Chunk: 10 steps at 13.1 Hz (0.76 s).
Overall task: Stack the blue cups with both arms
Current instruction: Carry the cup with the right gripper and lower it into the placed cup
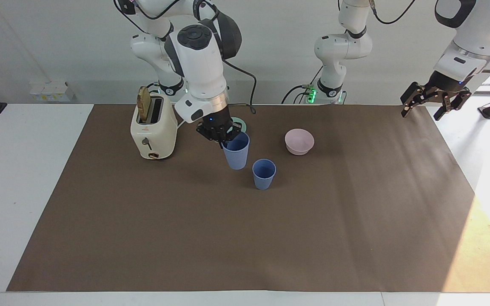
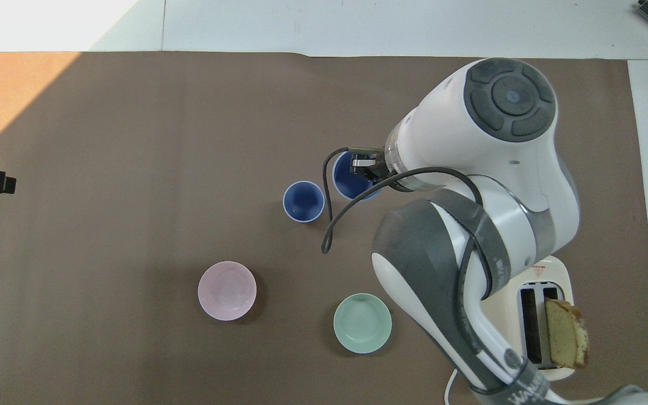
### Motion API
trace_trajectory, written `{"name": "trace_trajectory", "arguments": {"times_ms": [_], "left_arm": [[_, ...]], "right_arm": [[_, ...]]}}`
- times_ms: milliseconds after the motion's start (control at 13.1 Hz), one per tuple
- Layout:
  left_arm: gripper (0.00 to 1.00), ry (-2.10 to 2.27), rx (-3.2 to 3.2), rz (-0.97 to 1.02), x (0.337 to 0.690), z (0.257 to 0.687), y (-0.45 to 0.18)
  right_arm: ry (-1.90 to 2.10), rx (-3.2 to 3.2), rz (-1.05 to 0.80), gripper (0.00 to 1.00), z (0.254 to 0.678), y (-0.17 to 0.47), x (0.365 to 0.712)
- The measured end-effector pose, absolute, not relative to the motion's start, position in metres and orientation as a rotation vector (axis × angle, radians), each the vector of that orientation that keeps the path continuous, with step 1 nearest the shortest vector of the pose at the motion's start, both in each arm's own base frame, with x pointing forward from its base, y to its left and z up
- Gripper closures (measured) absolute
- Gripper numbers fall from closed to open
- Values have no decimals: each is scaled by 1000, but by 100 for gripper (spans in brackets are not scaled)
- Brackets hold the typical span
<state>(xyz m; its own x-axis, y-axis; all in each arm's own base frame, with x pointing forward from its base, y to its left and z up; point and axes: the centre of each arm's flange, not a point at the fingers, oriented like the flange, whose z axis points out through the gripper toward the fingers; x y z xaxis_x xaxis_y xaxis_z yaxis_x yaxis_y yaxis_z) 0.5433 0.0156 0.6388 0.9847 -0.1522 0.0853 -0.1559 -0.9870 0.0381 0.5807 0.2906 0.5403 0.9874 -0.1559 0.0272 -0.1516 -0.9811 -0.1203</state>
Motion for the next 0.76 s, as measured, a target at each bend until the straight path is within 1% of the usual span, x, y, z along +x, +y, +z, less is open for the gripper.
{"name": "trace_trajectory", "arguments": {"times_ms": [152, 381, 610, 762], "left_arm": [[0, -239, 3085, 133, 544, 643, 16], [0, -255, 3082, 96, 547, 644, 11], [0, -253, 3083, 93, 552, 644, 11], [0, -252, 3083, 95, 552, 645, 12]], "right_arm": [[247, -3002, -47, 95, 536, 314, 581], [282, -2984, -25, 95, 514, 345, 587], [264, -2993, 8, 95, 496, 357, 586], [255, -2995, 13, 95, 494, 361, 585]]}}
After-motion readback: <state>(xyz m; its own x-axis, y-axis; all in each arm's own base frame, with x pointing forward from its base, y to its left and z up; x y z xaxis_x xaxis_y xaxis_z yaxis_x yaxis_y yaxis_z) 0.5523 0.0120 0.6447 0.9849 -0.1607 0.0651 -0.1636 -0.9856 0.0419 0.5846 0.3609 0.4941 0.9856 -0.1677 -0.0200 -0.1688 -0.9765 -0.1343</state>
